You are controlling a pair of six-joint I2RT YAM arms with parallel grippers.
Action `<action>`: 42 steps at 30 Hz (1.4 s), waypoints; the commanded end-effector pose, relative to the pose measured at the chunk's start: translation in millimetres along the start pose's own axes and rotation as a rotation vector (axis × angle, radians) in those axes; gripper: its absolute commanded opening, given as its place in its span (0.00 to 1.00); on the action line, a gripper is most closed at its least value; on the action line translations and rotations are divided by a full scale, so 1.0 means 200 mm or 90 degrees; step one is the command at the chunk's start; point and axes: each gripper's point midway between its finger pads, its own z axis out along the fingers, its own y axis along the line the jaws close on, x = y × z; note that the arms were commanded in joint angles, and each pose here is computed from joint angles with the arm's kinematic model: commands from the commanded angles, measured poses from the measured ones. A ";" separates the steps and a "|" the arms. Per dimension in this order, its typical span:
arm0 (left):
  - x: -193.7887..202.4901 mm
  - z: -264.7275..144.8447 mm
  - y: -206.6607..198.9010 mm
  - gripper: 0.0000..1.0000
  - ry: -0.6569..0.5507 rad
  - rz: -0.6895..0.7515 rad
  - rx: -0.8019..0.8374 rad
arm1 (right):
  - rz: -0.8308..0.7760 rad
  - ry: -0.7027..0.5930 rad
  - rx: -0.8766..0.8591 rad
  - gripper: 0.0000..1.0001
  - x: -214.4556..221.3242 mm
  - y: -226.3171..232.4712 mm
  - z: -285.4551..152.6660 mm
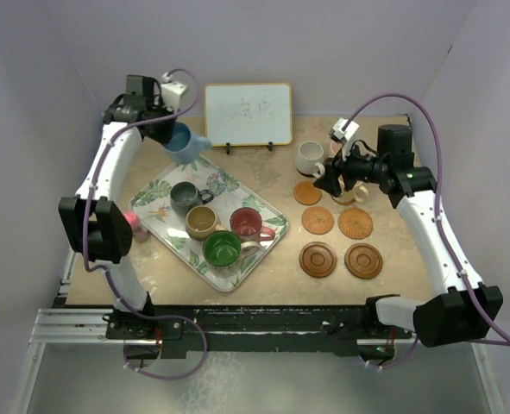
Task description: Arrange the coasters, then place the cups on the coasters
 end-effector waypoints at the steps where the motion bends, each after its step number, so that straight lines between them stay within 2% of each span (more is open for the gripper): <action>1: -0.38 -0.37 -0.60 0.03 -0.146 0.055 0.167 | -0.071 -0.107 -0.054 0.66 -0.28 0.12 -0.02; 5: -0.46 -0.45 -0.95 0.03 -0.165 0.063 0.261 | -0.111 -0.125 -0.043 0.78 -0.31 0.16 -0.01; 8: -0.48 -0.50 -1.19 0.03 -0.165 0.085 0.310 | -0.139 -0.106 -0.028 0.85 -0.27 0.17 0.00; 13: -0.49 -0.52 -1.46 0.03 -0.155 0.096 0.353 | -0.164 -0.099 -0.035 0.88 -0.18 0.23 0.00; 16: -0.48 -0.51 -1.55 0.03 -0.141 0.096 0.357 | -0.170 -0.104 -0.044 0.87 -0.14 0.28 0.02; 20: -0.45 -0.47 -1.62 0.03 -0.125 0.103 0.351 | -0.168 -0.110 -0.032 0.84 -0.13 0.29 0.06; 26: -0.44 -0.43 -1.65 0.03 -0.111 0.110 0.325 | -0.177 -0.076 0.012 0.75 -0.11 0.23 0.12; 34: -0.41 -0.43 -1.72 0.03 -0.101 0.122 0.334 | -0.183 -0.064 0.024 0.55 -0.10 0.20 0.16; 39: -0.39 -0.42 -1.76 0.03 -0.091 0.124 0.353 | -0.179 -0.067 0.010 0.51 -0.08 0.21 0.20; 42: -0.38 -0.42 -1.77 0.03 -0.085 0.123 0.363 | -0.179 -0.067 0.008 0.40 -0.07 0.21 0.21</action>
